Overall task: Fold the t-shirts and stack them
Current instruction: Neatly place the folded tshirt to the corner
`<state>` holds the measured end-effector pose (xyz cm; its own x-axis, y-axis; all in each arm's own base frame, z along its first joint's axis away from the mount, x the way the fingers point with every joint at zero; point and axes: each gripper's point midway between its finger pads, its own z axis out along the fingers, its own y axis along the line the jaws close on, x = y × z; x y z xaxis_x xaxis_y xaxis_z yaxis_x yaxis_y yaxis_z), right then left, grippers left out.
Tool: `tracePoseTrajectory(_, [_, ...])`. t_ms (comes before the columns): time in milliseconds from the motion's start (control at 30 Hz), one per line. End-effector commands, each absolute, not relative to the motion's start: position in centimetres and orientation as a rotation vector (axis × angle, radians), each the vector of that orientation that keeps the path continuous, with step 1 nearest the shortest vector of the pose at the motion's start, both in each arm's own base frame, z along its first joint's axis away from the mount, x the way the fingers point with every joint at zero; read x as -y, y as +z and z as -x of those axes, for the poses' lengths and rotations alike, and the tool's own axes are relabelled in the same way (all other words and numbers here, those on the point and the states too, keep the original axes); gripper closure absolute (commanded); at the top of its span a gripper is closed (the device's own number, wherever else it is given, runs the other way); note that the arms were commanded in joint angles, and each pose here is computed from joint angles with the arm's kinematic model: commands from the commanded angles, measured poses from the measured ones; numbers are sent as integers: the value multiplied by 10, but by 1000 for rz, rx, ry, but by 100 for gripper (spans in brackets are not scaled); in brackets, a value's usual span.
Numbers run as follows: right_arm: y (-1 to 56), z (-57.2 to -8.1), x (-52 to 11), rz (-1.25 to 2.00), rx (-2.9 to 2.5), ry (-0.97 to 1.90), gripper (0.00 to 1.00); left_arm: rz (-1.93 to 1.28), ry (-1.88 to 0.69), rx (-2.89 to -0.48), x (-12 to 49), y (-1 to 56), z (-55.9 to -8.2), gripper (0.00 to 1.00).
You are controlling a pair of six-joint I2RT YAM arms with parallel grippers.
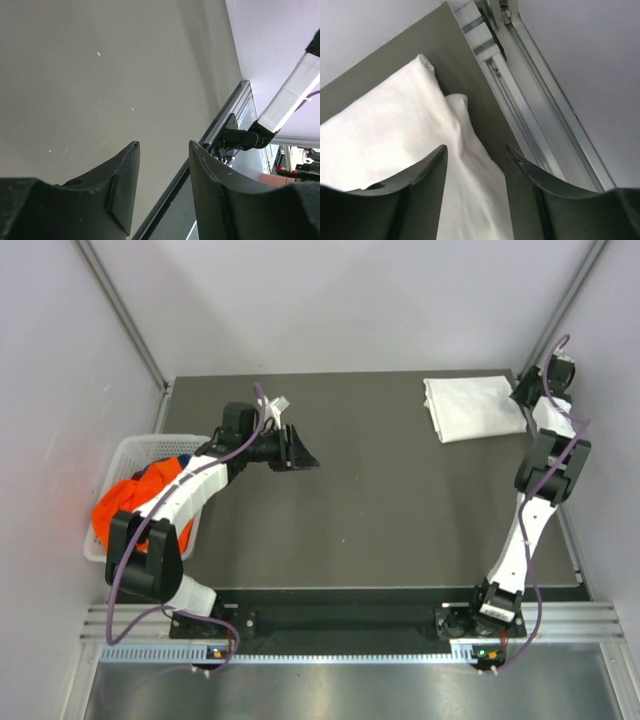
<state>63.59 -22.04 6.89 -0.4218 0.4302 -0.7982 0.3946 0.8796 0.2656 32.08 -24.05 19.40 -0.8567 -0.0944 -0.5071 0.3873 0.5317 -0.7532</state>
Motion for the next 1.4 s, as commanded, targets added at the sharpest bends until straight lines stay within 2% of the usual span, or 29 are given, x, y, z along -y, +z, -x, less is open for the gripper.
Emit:
tracePoseTrajectory(0, [176, -624, 224, -561, -1896, -21, 56, -296, -1271, -2207, 240, 219, -316, 51])
tracePoseTrajectory(33, [194, -618, 222, -564, -1876, -36, 59, -299, -1259, -2207, 238, 220, -316, 51])
tracePoseTrajectory(100, [186, -606, 214, -590, -1910, -49, 71, -303, -1259, -2189, 238, 227, -313, 52])
tracePoseTrajectory(167, [201, -599, 204, -567, -1891, -32, 80, -308, -1284, -2171, 240, 236, -309, 52])
tracePoseTrajectory(267, [189, -593, 187, -544, -1918, 35, 87, -316, -1292, -2145, 241, 244, -304, 52])
tracePoseTrajectory(533, [113, -596, 185, -562, -2023, 66, 88, -299, -1310, -2134, 243, 245, -305, 51])
tracePoseTrajectory(900, [74, -566, 233, -924, -2080, -97, 85, -251, -1277, -2164, 240, 232, -311, 52])
tracePoseTrajectory(1100, [86, -553, 233, -947, -2058, -95, 85, -255, -1259, -2152, 238, 241, -307, 52])
tracePoseTrajectory(1233, [141, -546, 220, -919, -2002, -45, 85, -264, -1240, -2125, 235, 255, -306, 52])
tracePoseTrajectory(1300, [174, -533, 209, -904, -1989, -56, 80, -267, -1230, -2098, 234, 264, -307, 52])
tracePoseTrajectory(1333, [186, -527, 205, -893, -1983, -79, 70, -274, -1227, -2081, 234, 270, -307, 52])
tracePoseTrajectory(1367, [187, -515, 201, -909, -1993, -109, 65, -274, -1222, -2072, 234, 274, -307, 52])
